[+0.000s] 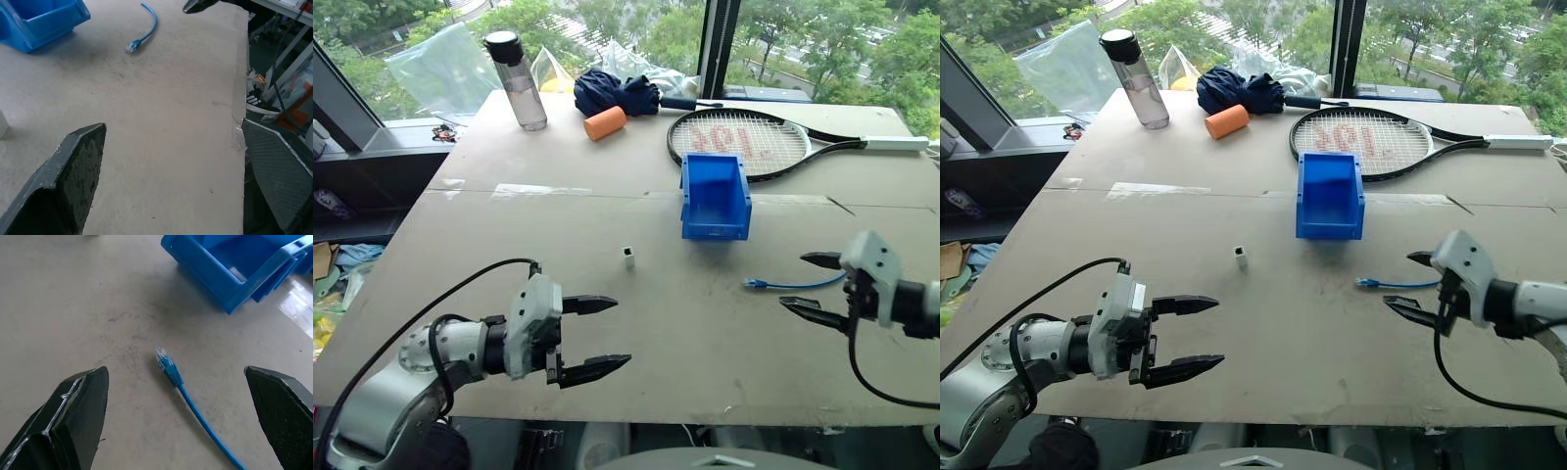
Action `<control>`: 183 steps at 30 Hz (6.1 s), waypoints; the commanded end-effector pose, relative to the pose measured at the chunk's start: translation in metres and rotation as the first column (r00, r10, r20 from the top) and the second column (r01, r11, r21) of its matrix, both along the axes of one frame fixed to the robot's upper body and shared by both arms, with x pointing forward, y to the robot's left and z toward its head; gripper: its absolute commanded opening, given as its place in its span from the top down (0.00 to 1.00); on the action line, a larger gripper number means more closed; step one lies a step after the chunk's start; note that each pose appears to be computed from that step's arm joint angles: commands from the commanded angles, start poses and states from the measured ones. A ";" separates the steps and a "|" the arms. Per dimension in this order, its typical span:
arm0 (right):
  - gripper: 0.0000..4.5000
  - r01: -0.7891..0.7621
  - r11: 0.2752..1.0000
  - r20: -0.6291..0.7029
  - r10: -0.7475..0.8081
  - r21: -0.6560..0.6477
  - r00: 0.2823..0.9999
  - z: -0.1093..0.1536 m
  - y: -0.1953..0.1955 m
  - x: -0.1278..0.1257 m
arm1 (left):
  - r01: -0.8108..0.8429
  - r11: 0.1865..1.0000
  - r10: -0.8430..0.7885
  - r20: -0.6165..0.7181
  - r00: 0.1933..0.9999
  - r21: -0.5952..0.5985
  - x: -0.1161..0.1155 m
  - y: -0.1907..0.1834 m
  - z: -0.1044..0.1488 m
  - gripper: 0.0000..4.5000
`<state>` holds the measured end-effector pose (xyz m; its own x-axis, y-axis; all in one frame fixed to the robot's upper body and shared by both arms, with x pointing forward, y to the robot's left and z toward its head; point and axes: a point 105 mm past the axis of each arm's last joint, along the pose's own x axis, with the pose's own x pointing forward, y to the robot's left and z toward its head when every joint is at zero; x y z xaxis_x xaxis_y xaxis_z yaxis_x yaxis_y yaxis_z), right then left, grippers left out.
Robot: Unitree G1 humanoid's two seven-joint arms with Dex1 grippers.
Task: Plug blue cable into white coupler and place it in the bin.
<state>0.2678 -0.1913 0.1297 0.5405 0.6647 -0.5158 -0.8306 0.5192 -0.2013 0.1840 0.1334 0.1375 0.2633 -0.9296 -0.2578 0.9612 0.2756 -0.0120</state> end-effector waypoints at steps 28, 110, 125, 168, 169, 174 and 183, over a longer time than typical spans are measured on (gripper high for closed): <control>0.83 -0.392 0.909 -0.093 0.382 -0.142 0.920 -0.047 0.103 0.041 | -0.084 0.986 0.074 0.079 0.994 0.143 0.051 -0.014 -0.012 0.00; 0.44 0.226 0.350 -0.257 0.042 0.909 0.966 0.064 0.108 -0.048 | 0.190 0.895 -0.347 -0.363 0.865 -0.403 0.074 -0.097 0.062 1.00; 0.72 0.231 0.296 -0.256 0.048 0.927 0.966 0.073 0.105 -0.044 | 0.198 0.890 -0.357 -0.359 0.863 -0.411 0.072 -0.094 0.059 1.00; 1.00 0.257 0.294 -0.233 -0.113 0.921 0.966 0.068 0.082 -0.055 | -0.190 0.974 0.168 0.169 0.971 0.122 0.157 0.008 -0.048 0.44; 1.00 0.254 0.296 -0.229 -0.114 0.921 0.967 0.069 0.082 -0.055 | -0.180 0.975 0.157 0.169 0.973 0.129 0.157 0.008 -0.051 0.54; 1.00 0.219 0.348 -0.190 -0.116 0.912 0.975 0.071 0.083 -0.054 | -0.088 0.987 0.064 0.169 0.984 0.134 0.159 0.005 -0.055 0.88; 1.00 0.018 0.741 -0.031 0.004 0.671 1.000 0.038 0.115 -0.029 | 0.327 0.927 -0.352 0.125 0.928 0.183 0.131 -0.054 -0.054 0.88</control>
<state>0.2368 -0.0807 0.1725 0.5685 0.8186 0.0818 -0.8020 0.5293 0.2767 0.3169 0.0880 0.0795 0.0245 -0.9280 -0.3717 0.9920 -0.0235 0.1241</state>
